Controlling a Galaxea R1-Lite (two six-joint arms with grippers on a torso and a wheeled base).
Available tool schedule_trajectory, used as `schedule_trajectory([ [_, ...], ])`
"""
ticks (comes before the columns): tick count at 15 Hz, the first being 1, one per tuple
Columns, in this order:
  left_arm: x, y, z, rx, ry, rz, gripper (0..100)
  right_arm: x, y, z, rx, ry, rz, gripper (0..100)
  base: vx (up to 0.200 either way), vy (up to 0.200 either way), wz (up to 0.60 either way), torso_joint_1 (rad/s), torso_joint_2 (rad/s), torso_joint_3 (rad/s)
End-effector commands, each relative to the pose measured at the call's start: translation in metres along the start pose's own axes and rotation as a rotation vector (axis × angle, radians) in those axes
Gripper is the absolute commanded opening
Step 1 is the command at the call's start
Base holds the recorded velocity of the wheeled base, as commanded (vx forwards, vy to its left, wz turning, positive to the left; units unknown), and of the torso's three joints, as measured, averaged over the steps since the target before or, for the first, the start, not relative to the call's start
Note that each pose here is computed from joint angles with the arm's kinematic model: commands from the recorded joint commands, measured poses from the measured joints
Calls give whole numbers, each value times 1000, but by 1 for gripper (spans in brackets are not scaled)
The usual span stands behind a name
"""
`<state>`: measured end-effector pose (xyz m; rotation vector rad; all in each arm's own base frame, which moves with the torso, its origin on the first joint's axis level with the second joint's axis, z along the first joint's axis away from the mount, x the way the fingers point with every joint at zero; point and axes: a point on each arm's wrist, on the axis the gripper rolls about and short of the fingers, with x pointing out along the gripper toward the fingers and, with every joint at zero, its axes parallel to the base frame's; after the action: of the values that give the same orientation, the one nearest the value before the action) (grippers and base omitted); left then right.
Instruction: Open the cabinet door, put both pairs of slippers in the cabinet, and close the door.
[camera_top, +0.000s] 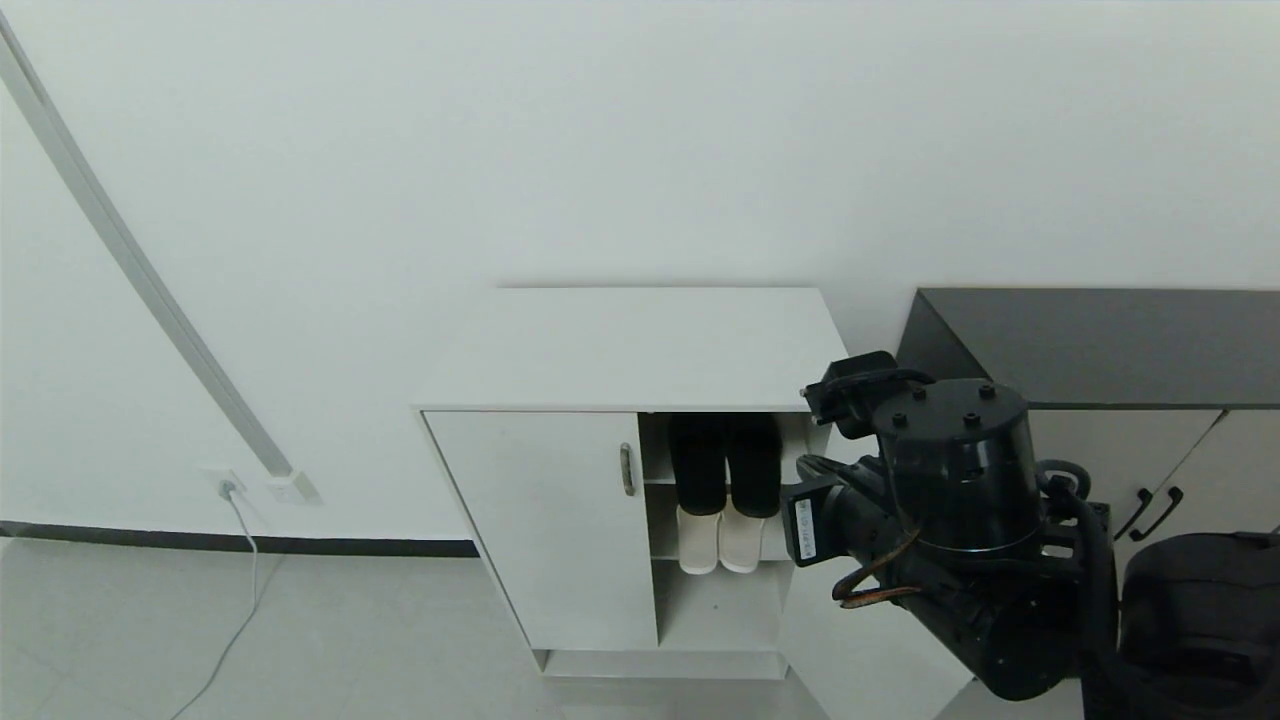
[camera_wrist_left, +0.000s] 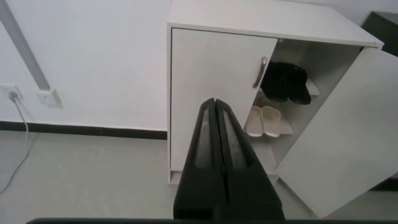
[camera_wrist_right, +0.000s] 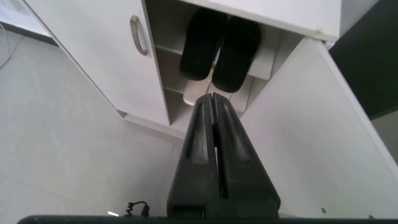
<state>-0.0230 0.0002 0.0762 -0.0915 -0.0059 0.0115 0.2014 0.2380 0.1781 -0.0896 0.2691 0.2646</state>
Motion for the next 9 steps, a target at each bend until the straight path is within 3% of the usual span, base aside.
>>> schedule_trajectory([
  [1,0,0,0,-1,1,1,0,0,0,-1,-2,2,0,0,0,0,0,0,0,0],
  [9,0,0,0,1,1,2,0,1,1,-7,-13,-15,7,0,0,0,0,0,0,0],
])
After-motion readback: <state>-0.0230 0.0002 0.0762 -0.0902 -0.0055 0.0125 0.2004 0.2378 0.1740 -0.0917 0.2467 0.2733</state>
